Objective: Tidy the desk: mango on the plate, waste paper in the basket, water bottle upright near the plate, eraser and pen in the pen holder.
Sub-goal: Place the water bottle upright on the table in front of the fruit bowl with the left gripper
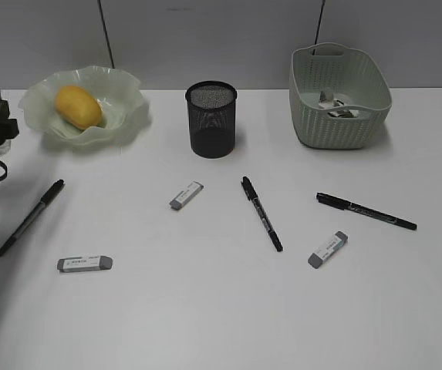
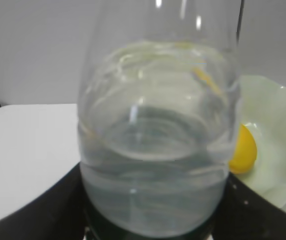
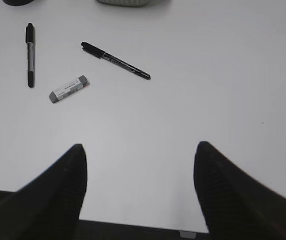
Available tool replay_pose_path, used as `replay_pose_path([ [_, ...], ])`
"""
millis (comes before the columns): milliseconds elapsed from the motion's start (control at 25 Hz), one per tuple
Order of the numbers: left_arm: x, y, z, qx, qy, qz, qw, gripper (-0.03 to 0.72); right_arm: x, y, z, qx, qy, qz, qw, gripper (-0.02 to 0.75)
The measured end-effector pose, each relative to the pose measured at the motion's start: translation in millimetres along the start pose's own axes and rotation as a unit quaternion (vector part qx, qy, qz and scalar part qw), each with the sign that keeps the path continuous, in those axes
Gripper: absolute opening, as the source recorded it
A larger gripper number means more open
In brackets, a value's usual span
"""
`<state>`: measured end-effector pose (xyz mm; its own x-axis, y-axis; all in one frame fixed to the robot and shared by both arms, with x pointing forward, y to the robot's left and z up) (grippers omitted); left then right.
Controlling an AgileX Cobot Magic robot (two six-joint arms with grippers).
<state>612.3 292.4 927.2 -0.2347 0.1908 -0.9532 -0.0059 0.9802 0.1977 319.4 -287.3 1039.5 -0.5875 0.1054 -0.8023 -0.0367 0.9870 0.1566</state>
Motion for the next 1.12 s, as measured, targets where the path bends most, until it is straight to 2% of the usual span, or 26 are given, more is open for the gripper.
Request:
replay_pose_path([
  [160,21,-5.0,10,0.000,-0.001,-0.024,1.000,0.496,0,0,0,0.000,0.000,0.000,1.000,0.529],
  [560,60,-21.8,30,0.021,-0.017,-0.015,1.000,0.496,0,0,0,0.000,0.000,0.000,1.000,0.529],
  [800,69,-25.3,46,0.019,-0.026,-0.042,0.999,0.496,0,0,0,0.000,0.000,-0.002,1.000,0.529],
  [1120,73,-26.4,49,0.019,-0.037,-0.050,0.998,0.498,0,0,0,0.001,0.000,-0.004,1.000,0.529],
])
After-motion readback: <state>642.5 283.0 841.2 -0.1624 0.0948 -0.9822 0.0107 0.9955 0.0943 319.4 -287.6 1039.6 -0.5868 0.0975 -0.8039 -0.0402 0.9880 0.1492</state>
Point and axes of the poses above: a point on each arm's last joint axis where the gripper is mounted, z pointing out along that axis toward the gripper, y along the wrist's bending axis when the last joint is at zero, x = y × z, the point moved 5 cm from there along z, pointing out along that axis toward the gripper, and after that the axes turned 10 degrees about z, right-handed, at the moved point
